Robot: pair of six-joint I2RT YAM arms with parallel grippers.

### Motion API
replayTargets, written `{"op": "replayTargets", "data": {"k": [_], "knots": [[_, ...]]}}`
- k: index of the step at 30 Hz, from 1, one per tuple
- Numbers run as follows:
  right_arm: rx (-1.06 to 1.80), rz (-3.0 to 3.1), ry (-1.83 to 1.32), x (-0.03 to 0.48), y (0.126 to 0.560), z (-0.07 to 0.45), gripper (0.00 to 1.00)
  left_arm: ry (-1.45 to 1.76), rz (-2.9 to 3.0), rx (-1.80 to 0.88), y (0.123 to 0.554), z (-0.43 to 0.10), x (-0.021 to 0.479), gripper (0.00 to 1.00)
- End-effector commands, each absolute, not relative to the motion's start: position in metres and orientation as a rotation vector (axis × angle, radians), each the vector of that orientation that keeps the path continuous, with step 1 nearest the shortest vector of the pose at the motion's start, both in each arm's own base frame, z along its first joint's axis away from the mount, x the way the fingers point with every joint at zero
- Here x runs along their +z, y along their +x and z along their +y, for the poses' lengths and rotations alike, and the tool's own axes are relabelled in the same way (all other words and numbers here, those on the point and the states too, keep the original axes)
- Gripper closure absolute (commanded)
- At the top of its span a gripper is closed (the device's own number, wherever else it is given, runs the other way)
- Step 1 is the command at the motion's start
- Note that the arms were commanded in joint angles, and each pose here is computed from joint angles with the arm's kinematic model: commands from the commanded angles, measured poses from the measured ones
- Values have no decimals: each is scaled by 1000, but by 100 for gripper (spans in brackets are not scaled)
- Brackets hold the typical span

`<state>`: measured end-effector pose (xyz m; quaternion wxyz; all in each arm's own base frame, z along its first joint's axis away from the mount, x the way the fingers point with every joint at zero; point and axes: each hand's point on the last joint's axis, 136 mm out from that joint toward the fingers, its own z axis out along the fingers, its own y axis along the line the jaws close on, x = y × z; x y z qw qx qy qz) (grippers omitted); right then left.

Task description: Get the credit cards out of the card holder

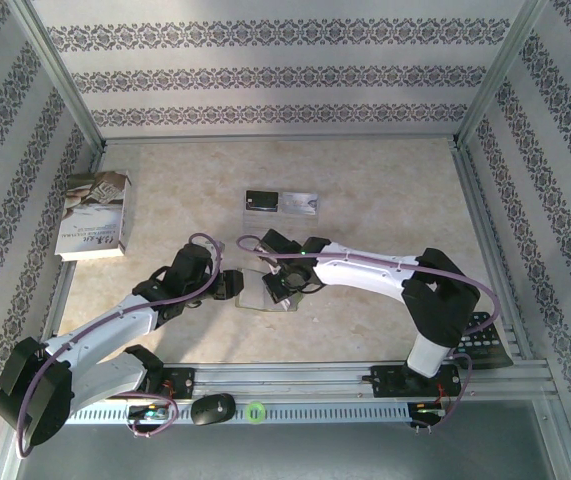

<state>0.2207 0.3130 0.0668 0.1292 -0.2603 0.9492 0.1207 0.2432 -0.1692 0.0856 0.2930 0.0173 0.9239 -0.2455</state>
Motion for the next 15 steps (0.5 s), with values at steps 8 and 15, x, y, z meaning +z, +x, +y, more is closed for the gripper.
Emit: {"op": "replayTargets", "data": {"k": [8, 15], "knots": [[158, 2320, -1036, 167, 290, 287, 100, 58, 2440, -681, 241, -164, 113, 0], [3, 2172, -1237, 182, 327, 267, 100, 50, 2429, -648, 238, -154, 132, 1]]}}
